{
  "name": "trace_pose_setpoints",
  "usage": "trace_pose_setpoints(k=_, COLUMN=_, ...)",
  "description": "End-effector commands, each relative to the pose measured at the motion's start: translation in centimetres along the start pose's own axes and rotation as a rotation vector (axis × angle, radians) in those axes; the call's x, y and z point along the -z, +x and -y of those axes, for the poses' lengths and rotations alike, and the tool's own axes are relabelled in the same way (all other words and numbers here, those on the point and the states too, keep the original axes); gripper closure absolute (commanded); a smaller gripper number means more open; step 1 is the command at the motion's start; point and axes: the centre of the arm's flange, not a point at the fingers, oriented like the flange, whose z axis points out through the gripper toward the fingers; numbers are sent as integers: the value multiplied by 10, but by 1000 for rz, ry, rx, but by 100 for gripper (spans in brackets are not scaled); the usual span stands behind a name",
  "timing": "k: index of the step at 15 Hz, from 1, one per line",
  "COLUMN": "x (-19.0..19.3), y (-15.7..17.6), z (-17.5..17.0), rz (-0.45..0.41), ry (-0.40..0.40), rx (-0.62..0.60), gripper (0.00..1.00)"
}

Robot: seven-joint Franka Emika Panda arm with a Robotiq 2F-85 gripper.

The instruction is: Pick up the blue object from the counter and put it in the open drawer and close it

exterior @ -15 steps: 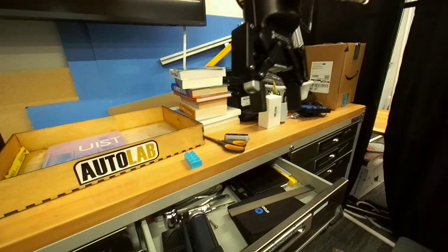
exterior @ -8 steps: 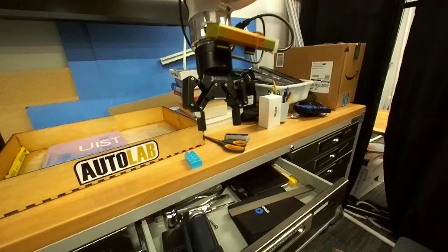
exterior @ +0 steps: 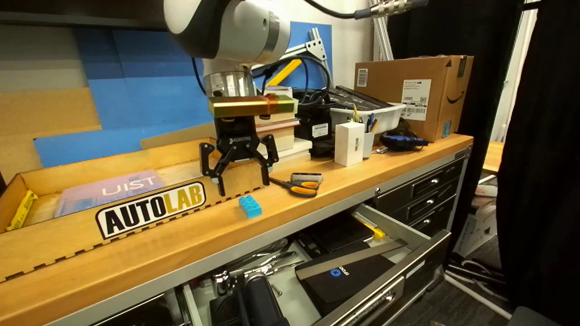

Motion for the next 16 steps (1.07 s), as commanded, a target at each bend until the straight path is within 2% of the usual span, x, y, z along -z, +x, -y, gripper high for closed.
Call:
trace_pose_setpoints(k=1, x=-10, y=22, z=22, rz=-65, ry=-61, rx=-83, gripper=0)
trace_pose_setpoints(k=7, x=-39, y=30, z=24, rz=-153, ry=-88, rx=-211, gripper=0)
trace_pose_setpoints(k=12, x=-43, y=33, z=9, rz=-186, ry=-62, rx=-294, gripper=0)
trace_pose_setpoints(k=13, x=-44, y=33, z=8, rz=-185, ry=-61, rx=-300, gripper=25)
trace_pose_setpoints(k=14, x=-45, y=33, z=7, rz=-178, ry=-58, rx=-301, gripper=27)
trace_pose_setpoints(k=16, x=-46, y=31, z=8, rz=-162, ry=-52, rx=-298, gripper=44)
